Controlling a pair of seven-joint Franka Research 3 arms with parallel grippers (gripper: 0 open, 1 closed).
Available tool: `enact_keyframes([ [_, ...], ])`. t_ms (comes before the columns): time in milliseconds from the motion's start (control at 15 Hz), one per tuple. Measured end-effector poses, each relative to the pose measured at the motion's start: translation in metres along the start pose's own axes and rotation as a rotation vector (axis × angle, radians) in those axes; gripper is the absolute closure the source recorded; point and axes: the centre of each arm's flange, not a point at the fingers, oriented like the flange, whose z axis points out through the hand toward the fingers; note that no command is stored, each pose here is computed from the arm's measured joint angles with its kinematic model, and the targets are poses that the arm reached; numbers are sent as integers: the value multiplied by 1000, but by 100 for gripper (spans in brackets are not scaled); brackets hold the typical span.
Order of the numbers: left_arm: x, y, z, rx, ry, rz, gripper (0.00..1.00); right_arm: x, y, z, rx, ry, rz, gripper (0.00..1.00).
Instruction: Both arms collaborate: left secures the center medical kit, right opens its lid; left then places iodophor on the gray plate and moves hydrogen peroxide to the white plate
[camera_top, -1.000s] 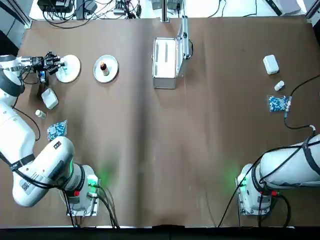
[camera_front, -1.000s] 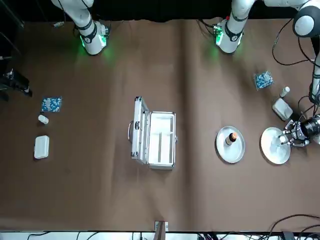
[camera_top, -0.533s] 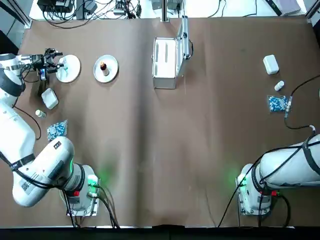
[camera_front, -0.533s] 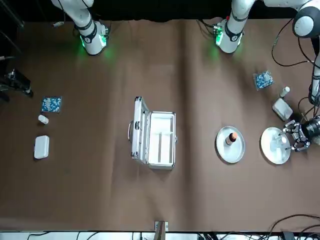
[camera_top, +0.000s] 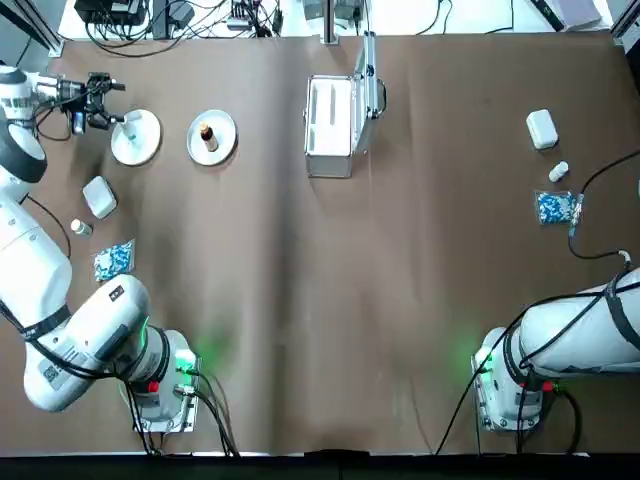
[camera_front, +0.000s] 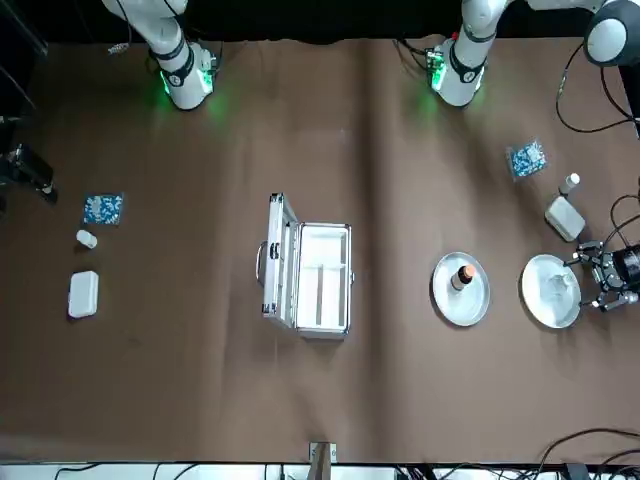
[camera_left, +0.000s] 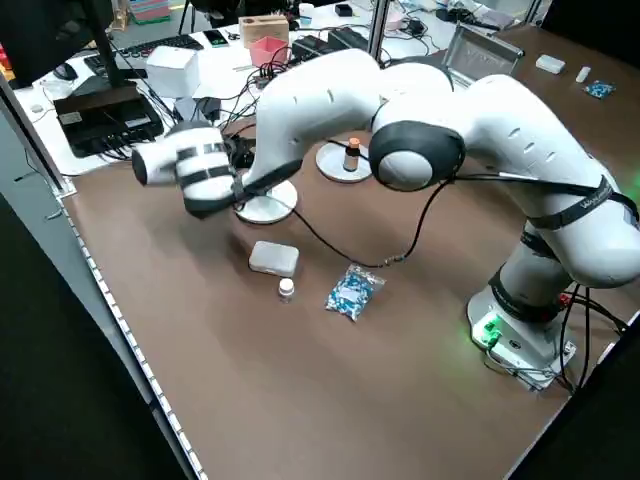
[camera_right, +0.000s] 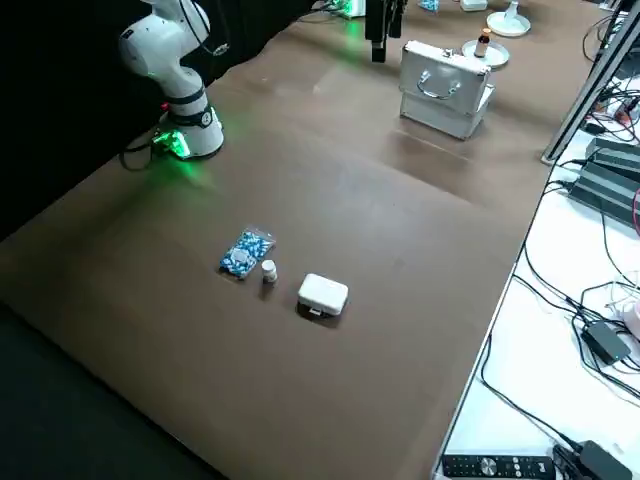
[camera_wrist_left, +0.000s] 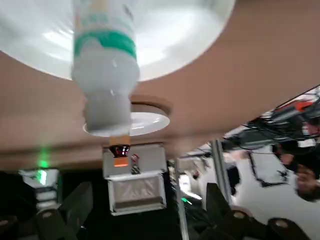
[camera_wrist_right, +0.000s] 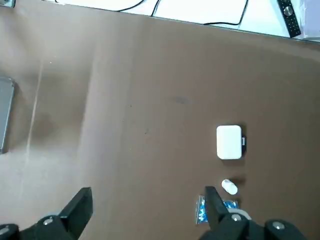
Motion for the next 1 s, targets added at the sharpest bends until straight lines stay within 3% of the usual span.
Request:
enact_keyframes([
  [667, -148, 75, 132, 354, 337, 286, 0, 1, 8, -2, -6, 26, 13, 1],
  [1000, -233, 89, 188, 502, 505, 459, 0, 0, 13, -1, -7, 20, 23, 1],
])
